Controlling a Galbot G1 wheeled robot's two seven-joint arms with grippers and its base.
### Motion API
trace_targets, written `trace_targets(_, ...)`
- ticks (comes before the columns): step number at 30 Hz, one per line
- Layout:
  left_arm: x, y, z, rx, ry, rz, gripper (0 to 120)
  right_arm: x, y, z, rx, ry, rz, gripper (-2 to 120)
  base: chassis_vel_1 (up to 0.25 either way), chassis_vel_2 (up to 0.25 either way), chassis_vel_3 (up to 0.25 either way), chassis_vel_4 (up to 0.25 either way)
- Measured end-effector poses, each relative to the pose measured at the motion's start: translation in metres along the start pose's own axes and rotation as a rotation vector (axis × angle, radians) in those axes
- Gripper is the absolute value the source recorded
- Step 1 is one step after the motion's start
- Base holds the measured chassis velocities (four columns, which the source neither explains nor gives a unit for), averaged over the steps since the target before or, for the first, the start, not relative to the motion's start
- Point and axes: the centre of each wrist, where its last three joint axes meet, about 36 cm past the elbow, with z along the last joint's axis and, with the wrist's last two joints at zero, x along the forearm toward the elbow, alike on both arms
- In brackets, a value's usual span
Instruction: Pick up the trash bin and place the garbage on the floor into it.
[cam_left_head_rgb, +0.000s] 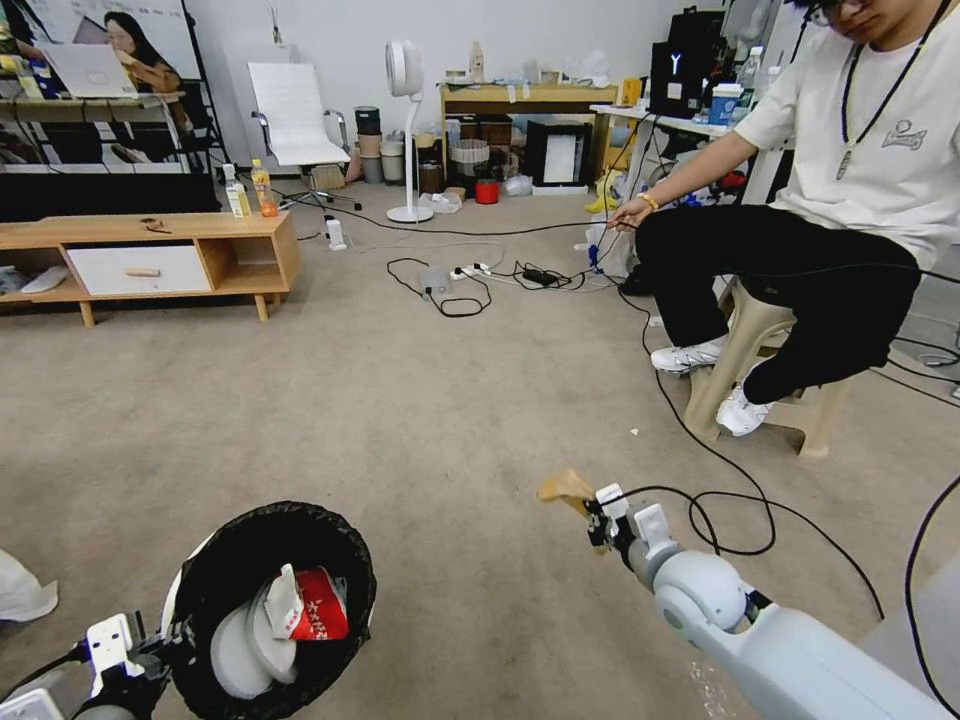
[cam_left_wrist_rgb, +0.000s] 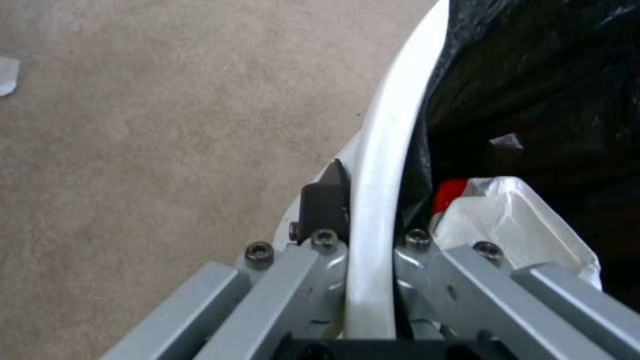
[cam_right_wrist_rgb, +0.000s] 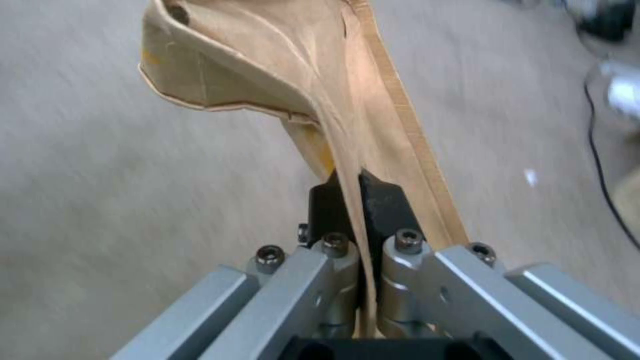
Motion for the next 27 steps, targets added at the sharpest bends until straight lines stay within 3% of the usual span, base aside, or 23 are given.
trace_targets(5,0.000,-0.003,-0.004,0.008,0.006,0.017,1,0.035,0.012,-0.064,-0.043,-0.152,-0.114,0,0.000,0.000,0.000,0.000)
trace_targets(9,0.000,-0.003,-0.006,0.009,0.007,0.024,1,0.052,0.022,-0.089,-0.057,-0.203,-0.173,0,0.000,0.000,0.000,0.000)
trace_targets(11,0.001,-0.003,-0.009,0.003,0.007,0.027,1,0.068,0.039,-0.117,-0.081,-0.248,-0.245,0,0.000,0.000,0.000,0.000)
trace_targets(21,0.003,-0.006,-0.014,0.007,0.010,0.044,1,0.091,0.092,-0.172,-0.194,-0.288,-0.503,0,0.000,0.000,0.000,0.000)
trace_targets(27,0.004,-0.007,-0.017,0.002,0.010,0.047,1,0.100,0.121,-0.194,-0.193,-0.253,-0.618,0,0.000,0.000,0.000,0.000)
